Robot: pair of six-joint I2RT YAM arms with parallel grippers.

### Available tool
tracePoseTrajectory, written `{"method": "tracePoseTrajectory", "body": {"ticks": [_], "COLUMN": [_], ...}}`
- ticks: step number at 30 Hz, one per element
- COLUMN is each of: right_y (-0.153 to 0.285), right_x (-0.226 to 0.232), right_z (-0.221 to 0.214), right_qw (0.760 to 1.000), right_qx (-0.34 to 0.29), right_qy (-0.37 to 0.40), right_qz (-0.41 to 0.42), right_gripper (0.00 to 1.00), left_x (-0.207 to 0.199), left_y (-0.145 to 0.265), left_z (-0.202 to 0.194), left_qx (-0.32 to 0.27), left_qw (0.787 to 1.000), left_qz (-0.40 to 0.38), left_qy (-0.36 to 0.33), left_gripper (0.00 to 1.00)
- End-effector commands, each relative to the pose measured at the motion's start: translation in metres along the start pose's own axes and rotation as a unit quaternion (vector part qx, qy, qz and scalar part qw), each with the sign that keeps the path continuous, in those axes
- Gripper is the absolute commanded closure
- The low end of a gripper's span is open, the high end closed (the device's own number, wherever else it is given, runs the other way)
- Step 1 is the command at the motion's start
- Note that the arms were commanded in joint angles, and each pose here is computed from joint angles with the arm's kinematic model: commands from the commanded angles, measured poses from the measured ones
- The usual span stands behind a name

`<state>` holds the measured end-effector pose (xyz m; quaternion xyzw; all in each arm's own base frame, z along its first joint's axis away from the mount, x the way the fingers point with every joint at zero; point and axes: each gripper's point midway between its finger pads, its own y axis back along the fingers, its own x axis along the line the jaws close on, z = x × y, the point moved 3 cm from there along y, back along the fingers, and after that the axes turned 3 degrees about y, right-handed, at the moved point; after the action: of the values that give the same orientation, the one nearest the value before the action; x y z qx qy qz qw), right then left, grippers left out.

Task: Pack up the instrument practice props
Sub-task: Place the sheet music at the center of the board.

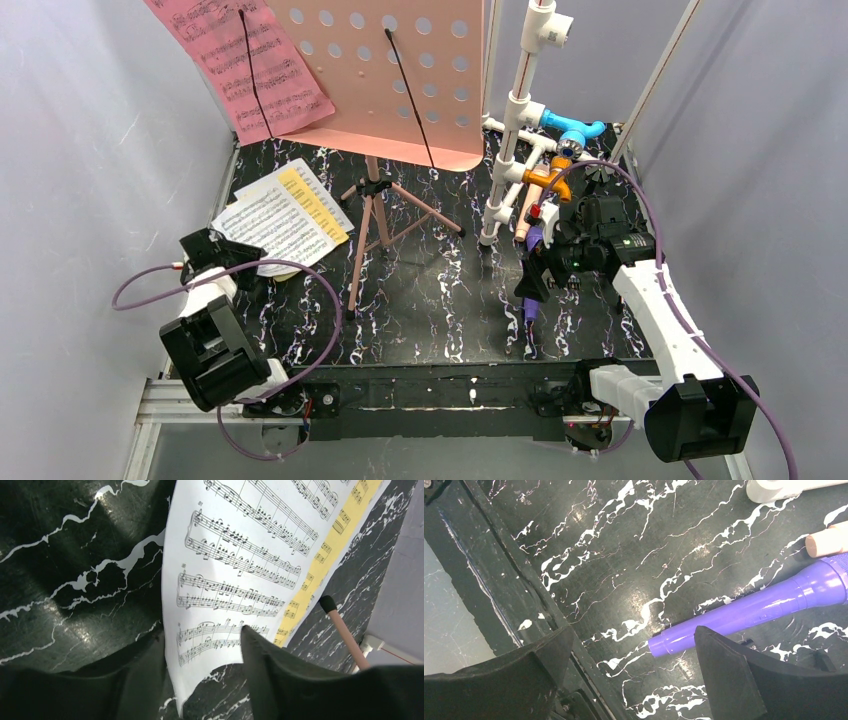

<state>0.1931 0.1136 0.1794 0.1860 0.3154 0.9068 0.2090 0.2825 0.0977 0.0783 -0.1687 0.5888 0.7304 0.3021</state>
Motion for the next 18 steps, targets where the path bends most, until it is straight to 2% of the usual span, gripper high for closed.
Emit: {"method": "tracePoseTrajectory", "body": {"ticks": [1,4,8,18], "right_y": [-0.001,-0.002,-0.003,-0.003], "right_x": [0.0,-0.001,-0.002,-0.002], "right_z": [0.002,0.001,0.001,0.001], "right_qw": [1.0,1.0,1.0,1.0], "right_qx": [-0.01,-0.008,-0.007,-0.007], "right_qy": [0.008,0.005,0.003,0.002], "right_qz": [-0.002,-0.002,-0.003,-0.004], "right_gripper": [0.0,0.0,0.0,0.0], "left_x": [-0.002,-0.004,-0.004,-0.034], "left_y": [0.017,0.03,0.053,0.1], "left_z": [-0.002,0.0,0.004,-0.007], "left_qx": [0.036,0.037,0.011,0.038], "left_qw": [0.999,0.999,0.999,0.999], "left_qz": [0.024,0.031,0.045,-0.019], "left_qy": [-0.003,-0.006,-0.007,-0.01], "left_gripper": [0.42,0.28,0.03,0.02]}}
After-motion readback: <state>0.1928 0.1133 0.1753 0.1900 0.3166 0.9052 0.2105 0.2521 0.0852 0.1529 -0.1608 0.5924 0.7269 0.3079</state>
